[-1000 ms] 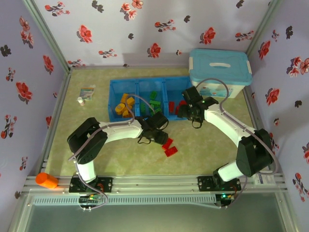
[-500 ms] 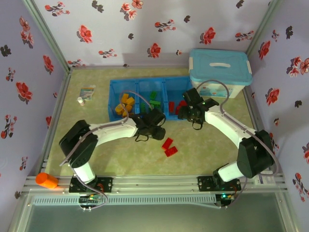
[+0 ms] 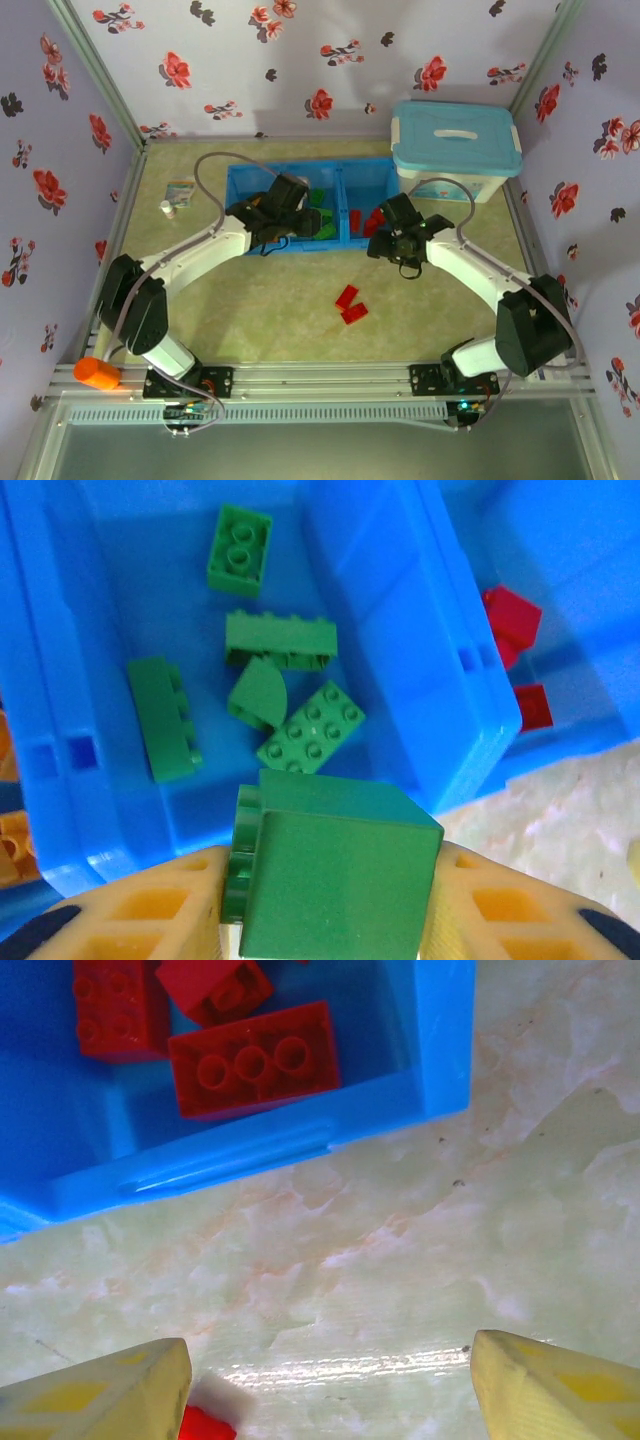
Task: Sort the legos into containers by color
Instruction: Place the lego in the container.
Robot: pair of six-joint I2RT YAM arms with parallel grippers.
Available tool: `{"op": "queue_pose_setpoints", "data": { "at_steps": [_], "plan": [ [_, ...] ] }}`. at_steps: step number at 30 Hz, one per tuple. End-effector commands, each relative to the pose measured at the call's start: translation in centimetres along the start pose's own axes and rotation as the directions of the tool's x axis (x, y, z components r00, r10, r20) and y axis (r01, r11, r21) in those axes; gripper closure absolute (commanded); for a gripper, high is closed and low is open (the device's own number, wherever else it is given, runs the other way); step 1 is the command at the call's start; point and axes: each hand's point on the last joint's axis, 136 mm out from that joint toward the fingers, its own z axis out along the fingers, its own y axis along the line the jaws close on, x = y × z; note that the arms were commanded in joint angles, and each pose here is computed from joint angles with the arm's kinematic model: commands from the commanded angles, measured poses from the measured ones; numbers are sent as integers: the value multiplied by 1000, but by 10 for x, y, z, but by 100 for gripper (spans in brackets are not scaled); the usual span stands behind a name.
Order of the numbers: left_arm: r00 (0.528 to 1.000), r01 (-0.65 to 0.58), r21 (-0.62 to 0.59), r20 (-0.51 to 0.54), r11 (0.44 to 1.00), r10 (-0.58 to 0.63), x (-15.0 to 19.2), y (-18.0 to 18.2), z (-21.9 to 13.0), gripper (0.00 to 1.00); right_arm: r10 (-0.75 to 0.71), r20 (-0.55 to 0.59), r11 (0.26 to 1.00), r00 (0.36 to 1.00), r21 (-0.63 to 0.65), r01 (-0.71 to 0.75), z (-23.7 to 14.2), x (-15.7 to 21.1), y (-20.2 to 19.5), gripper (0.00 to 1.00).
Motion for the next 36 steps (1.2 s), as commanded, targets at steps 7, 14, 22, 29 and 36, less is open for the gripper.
{"op": "queue_pose_setpoints", "data": {
  "at_steps": [7, 14, 22, 29, 36],
  "plan": [
    [1000, 22, -98, -19, 995, -24, -33, 27, 13, 52, -48, -26, 998, 999, -45, 47, 2, 21, 19, 26],
    [1000, -2, -100, 21, 995, 4, -56, 23, -4, 30, -69, -39, 997, 997, -47, 67, 4, 27, 26, 25],
    [997, 32, -65, 75, 997, -27, -44, 26, -28, 30, -140, -73, 988, 987, -77, 134, 8, 38, 43, 21],
    [995, 53, -53, 82, 997, -48, -19, 34, -42, 30, -180, -132, 983, 975, -71, 172, 22, 60, 58, 19],
    [994, 76, -74, 79, 994, -70, 3, 48, -49, 30, -182, -168, 983, 969, -52, 176, 35, 84, 73, 21]
  ]
}}
